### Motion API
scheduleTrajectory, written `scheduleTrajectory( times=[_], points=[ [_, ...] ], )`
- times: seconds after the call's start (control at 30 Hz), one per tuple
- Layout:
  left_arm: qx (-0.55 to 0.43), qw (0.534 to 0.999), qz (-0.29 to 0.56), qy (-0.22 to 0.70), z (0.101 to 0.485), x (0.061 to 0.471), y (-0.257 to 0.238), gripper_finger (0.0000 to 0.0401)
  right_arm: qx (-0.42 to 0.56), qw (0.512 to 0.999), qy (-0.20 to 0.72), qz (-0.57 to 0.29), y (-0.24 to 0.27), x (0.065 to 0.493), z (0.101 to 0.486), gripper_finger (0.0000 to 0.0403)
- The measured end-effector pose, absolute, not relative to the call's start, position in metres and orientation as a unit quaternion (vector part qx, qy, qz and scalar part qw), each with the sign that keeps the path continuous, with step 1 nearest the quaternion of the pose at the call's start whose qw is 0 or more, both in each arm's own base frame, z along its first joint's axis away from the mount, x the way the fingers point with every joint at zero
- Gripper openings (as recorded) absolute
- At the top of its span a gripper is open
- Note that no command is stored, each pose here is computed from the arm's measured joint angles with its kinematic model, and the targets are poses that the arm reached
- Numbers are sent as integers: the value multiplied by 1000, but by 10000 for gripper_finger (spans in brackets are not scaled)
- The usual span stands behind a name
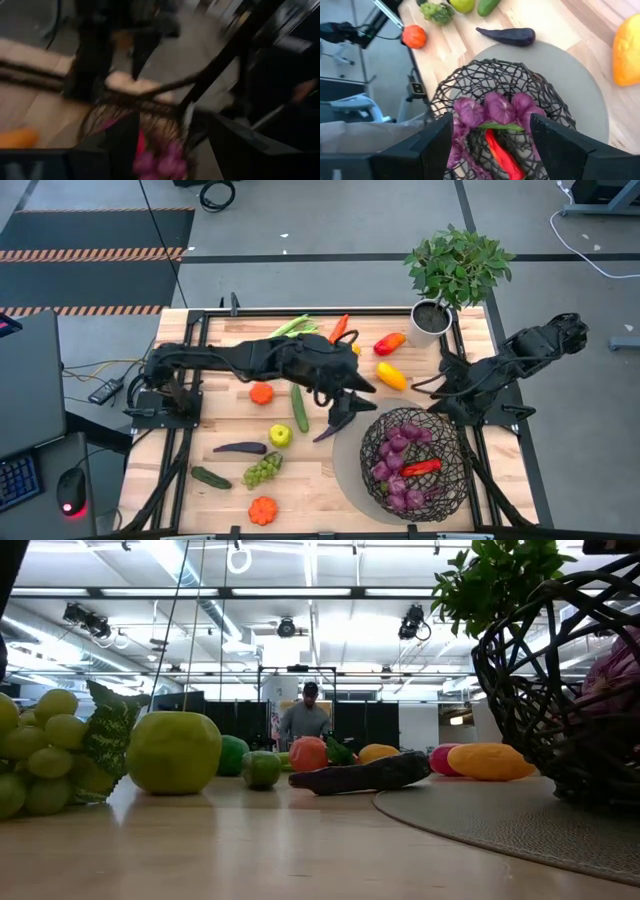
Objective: Build produce basket
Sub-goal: Put the green cucumber into the black basket
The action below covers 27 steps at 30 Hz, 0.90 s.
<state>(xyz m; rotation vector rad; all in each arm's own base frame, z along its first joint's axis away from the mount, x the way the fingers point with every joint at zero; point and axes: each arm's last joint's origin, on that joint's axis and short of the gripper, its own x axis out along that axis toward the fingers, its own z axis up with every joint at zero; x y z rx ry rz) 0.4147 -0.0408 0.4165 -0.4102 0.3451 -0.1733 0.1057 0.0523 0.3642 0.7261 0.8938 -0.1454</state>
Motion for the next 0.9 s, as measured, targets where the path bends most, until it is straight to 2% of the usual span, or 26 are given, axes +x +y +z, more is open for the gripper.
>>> scheduleTrajectory(
  times=[0.2,0.47,0.67,0.9],
  points=[
    [-173,928,-52,326,390,399,-34,214,319,829,451,-88,64,127,355,268],
    [-127,888,-50,439,374,380,-33,188,310,820,472,-98,78,152,344,268],
    [-111,876,-46,467,371,364,-29,173,309,814,482,-94,88,159,339,268],
    [-203,860,23,467,324,334,-17,172,315,813,478,-102,98,156,337,268]
  ],
)
